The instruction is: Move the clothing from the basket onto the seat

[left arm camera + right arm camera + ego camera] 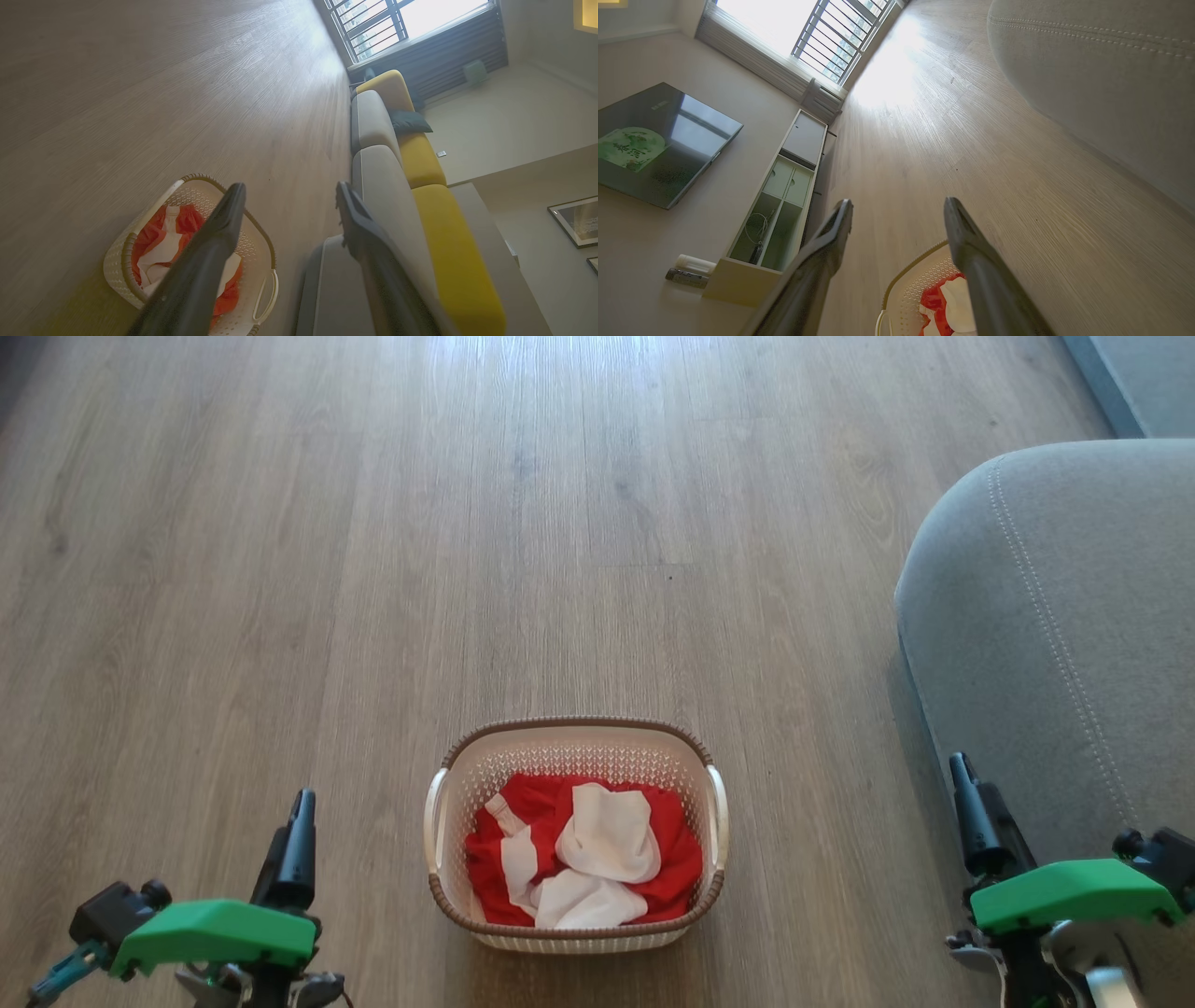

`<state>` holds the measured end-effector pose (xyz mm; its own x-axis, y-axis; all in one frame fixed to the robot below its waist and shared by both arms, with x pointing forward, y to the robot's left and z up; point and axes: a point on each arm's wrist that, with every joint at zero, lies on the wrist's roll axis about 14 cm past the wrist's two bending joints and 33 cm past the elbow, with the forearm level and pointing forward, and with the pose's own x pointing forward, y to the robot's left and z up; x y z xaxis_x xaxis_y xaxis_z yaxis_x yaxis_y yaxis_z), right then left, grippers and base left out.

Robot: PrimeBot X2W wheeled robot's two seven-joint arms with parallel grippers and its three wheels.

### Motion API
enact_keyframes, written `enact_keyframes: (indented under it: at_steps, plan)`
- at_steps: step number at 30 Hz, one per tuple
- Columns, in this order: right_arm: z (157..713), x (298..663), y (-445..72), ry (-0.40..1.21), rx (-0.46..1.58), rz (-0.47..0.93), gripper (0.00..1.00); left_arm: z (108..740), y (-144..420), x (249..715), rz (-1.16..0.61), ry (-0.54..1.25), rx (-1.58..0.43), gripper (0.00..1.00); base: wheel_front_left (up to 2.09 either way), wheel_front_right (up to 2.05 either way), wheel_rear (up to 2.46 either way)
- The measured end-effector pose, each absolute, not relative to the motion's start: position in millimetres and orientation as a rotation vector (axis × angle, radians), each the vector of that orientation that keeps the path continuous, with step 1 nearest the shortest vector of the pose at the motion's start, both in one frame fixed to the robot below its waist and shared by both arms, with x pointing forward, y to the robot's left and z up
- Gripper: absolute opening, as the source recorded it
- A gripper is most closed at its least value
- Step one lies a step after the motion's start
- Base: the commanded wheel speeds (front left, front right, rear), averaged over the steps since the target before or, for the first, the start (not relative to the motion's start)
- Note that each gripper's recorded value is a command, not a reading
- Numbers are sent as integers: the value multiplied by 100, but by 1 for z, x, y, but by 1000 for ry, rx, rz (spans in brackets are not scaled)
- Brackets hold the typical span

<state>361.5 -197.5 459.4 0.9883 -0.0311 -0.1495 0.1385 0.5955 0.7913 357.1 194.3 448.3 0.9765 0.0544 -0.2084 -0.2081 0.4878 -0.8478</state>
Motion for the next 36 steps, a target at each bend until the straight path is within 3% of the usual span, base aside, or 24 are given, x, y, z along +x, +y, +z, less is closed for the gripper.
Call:
enact_keyframes:
  at_steps: [36]
  plan:
    - [478, 368, -182, 65, 442, 4, 100, 460, 202, 353, 164, 106, -643, 100, 0, 0, 0]
